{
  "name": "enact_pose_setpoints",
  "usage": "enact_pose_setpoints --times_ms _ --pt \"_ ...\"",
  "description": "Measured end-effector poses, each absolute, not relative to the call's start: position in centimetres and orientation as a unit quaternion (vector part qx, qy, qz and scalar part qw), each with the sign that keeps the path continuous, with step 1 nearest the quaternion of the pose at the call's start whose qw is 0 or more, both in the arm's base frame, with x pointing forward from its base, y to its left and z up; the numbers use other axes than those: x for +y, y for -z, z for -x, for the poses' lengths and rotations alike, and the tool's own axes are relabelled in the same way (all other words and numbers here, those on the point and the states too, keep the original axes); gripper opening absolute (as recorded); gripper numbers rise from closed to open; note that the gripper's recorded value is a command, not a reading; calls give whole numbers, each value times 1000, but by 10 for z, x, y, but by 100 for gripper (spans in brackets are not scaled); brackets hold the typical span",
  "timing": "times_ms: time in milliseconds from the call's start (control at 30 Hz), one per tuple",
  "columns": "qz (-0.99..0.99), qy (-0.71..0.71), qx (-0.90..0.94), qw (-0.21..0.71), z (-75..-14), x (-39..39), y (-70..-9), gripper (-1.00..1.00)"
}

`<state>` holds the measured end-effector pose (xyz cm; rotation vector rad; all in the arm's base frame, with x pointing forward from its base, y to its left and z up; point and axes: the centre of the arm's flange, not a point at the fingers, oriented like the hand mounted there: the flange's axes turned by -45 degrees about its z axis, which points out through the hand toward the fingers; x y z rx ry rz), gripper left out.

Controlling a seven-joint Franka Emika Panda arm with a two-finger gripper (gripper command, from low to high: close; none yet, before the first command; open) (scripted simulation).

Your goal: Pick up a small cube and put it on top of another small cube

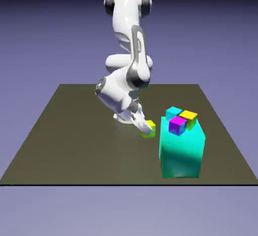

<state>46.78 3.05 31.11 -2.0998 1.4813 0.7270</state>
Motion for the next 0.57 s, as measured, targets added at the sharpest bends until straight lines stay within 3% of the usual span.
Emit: enact_pose_setpoints --times_ms 300,433,467,567 --pt "760 -306 531 215 -510 101 -421 -100" --pt "757 -306 535 217 -503 123 -375 -100" --pt "759 -306 532 215 -499 132 -365 100" --pt "757 -306 535 217 -504 120 -380 100"
